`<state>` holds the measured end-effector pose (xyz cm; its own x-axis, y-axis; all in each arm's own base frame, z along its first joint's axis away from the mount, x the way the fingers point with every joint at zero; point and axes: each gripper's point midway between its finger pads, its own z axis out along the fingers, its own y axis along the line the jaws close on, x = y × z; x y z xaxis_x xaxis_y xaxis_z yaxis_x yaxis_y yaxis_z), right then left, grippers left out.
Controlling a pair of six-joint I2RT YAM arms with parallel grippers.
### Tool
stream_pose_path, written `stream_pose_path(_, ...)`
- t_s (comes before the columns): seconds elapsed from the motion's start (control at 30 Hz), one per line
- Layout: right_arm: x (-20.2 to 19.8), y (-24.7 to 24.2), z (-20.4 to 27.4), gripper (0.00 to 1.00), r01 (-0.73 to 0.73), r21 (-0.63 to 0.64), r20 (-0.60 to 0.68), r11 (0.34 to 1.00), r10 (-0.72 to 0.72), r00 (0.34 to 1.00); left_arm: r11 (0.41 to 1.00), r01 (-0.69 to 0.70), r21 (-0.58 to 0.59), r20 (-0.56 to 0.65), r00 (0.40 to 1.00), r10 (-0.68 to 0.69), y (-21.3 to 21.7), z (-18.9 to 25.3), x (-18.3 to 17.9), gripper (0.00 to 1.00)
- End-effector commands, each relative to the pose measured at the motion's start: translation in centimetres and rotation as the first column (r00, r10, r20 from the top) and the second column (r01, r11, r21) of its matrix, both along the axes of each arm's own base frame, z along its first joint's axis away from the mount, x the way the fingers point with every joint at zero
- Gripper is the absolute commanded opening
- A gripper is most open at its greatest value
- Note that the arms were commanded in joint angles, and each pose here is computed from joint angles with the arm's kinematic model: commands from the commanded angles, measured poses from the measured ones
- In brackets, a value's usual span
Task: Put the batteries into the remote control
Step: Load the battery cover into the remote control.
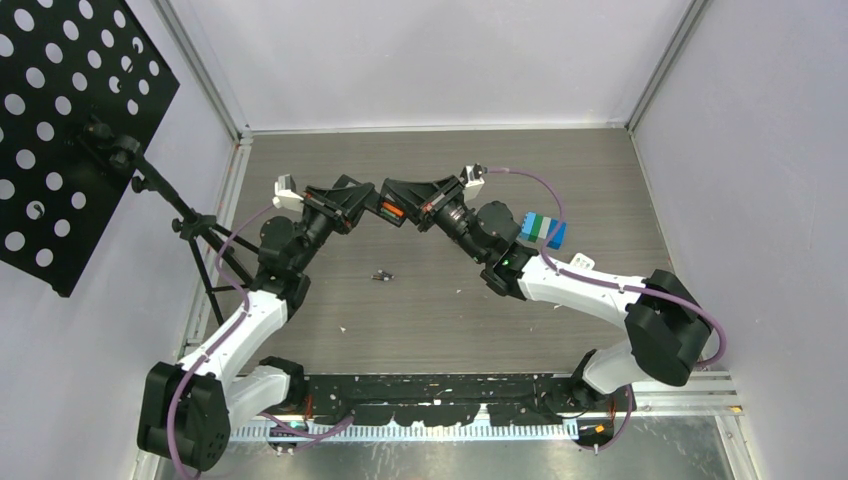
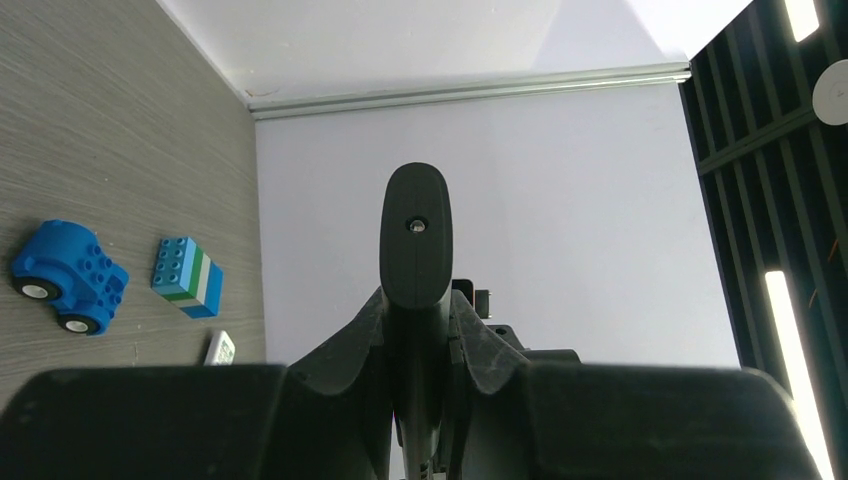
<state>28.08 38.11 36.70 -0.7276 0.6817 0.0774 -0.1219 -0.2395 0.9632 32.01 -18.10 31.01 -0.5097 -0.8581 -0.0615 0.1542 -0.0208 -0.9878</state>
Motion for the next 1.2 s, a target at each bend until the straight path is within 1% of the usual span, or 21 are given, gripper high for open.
stream_pose_path(0.0,-0.5,0.1,2.2,0.00,-0.002,0.052,0.046,0.999,0.000,0.999,0.999,0.020,-0.047,0.088,0.996,-0.016,0.0,2.6,-0.6,0.00)
stream_pose_path(0.3,-0.7,-1.5,3.0,0.00,0.032,0.130,0.048,0.991,-0.039,0.998,0.998,0.018,-0.058,0.069,0.998,-0.014,0.1,2.3,-0.4,0.00)
stream_pose_path(0.43,-1.0,-1.8,3.8,0.00,0.024,0.162,0.064,0.987,-0.035,0.997,0.998,0.016,-0.062,0.062,0.998,-0.012,0.1,2.2,-0.2,0.00)
stream_pose_path(0.7,-0.3,-1.4,2.1,0.00,0.048,0.123,0.035,0.991,-0.053,0.998,0.997,0.023,-0.079,0.052,0.998,-0.019,0.0,2.1,-0.1,0.00)
stream_pose_path(1.0,0.5,-1.0,0.4,0.00,0.075,0.079,0.024,0.994,-0.077,0.997,0.995,0.041,-0.091,0.068,0.997,-0.035,-0.1,2.7,-0.5,0.00)
stream_pose_path(1.17,0.7,-0.7,0.1,0.00,0.073,0.080,0.025,0.994,-0.075,0.997,0.993,0.056,-0.106,0.072,0.996,-0.048,-0.2,2.9,-0.9,0.00)
